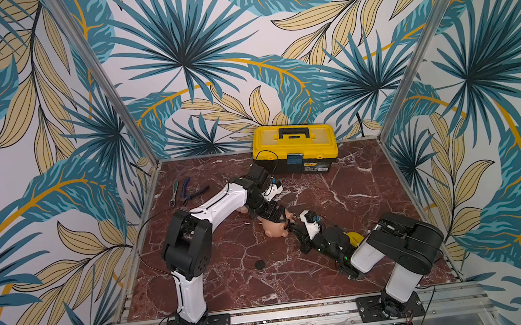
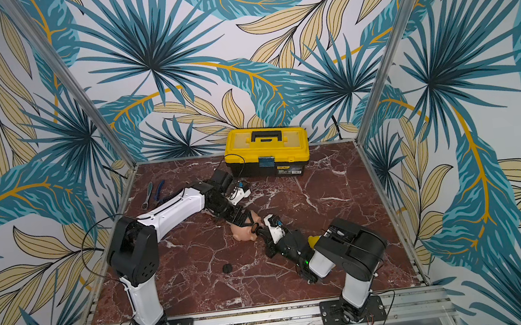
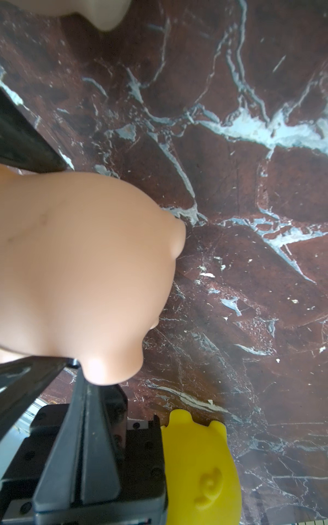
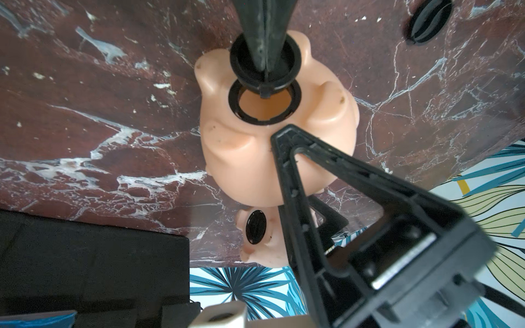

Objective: Close piggy banks
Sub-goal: Insert the knob into the piggy bank.

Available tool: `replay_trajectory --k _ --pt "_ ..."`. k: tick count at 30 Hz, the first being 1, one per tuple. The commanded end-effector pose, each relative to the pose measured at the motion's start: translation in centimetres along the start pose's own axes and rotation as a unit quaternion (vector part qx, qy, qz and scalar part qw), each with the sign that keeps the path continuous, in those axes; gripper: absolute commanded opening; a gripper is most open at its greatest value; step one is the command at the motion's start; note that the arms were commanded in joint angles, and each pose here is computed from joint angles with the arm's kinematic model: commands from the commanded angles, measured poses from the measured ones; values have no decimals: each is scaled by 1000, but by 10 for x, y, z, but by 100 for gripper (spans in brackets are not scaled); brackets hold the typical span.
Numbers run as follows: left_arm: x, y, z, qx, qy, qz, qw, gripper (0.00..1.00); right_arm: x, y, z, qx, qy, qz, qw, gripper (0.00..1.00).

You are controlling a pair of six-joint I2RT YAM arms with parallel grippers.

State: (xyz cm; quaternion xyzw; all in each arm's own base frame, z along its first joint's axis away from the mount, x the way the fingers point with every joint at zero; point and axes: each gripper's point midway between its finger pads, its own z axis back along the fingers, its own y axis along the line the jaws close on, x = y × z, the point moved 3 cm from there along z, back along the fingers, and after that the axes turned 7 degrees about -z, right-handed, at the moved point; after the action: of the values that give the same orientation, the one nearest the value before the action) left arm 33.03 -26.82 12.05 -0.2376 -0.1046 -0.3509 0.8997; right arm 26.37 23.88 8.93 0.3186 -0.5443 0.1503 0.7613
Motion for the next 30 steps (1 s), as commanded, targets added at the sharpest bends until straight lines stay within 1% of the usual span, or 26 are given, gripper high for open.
replay_trajectory --k 1,17,30 --pt "-17 6 -18 -9 33 18 999 96 5 4 -1 7 -19 14 1000 0" --pt "-18 7 -18 -10 33 22 999 96 -1 2 -9 2 -12 20 1000 0" --pt "-19 6 -18 -12 34 23 999 96 -8 -5 -13 -18 -4 11 1000 0"
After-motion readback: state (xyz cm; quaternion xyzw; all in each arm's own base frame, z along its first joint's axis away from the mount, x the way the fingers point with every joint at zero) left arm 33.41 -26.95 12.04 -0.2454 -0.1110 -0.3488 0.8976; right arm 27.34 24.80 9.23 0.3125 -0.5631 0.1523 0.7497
